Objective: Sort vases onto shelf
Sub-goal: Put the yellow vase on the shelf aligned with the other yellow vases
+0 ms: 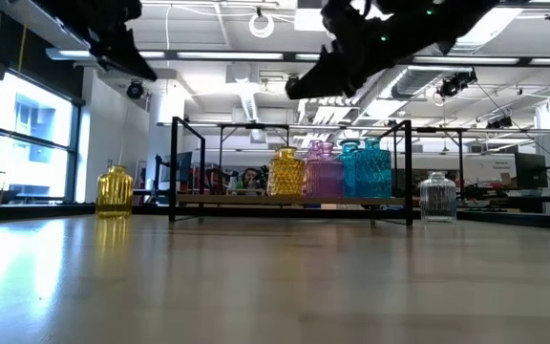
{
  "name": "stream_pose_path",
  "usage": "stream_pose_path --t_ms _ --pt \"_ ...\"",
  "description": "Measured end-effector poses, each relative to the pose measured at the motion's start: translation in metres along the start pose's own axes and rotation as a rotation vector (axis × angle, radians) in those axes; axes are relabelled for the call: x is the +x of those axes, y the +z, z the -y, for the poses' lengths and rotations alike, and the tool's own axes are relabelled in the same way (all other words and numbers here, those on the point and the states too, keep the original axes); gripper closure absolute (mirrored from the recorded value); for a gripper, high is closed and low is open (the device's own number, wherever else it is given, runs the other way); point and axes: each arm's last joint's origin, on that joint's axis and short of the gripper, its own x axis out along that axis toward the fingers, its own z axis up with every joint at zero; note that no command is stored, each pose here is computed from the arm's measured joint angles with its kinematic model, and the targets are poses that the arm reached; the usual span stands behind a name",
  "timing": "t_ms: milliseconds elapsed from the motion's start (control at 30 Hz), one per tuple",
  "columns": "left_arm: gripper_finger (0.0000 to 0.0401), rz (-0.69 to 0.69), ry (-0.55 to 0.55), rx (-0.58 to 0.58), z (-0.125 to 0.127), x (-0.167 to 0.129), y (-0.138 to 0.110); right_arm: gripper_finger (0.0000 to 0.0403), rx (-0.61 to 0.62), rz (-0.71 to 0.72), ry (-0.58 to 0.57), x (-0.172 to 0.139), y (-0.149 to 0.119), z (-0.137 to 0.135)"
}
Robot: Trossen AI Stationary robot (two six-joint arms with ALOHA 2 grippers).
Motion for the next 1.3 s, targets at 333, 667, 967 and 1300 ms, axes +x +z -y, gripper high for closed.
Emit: stream_pose_path --t_ms 333,667,967,1300 --pt "0.0383 -0.465 0.186 -0.067 -0.015 -0.002 0.013 0.0403 0.026 0.047 0.011 -0.028 -0.025 -0.013" --pt "0.0287 -0.722 0.181 0.069 -0.034 0.038 0.011 0.0403 -0.007 0.056 0.019 -0.031 -0.026 -0.027" --pt "0.0246 -0.878 0.058 0.196 -0.059 0.062 -0.003 0.0403 -0.020 0.059 0.046 -0.033 -0.026 -0.035" --pt "0.0245 -0.964 0.049 0.159 -0.074 0.081 -0.015 0.0403 -0.049 0.084 0.061 -0.035 -0.024 -0.040"
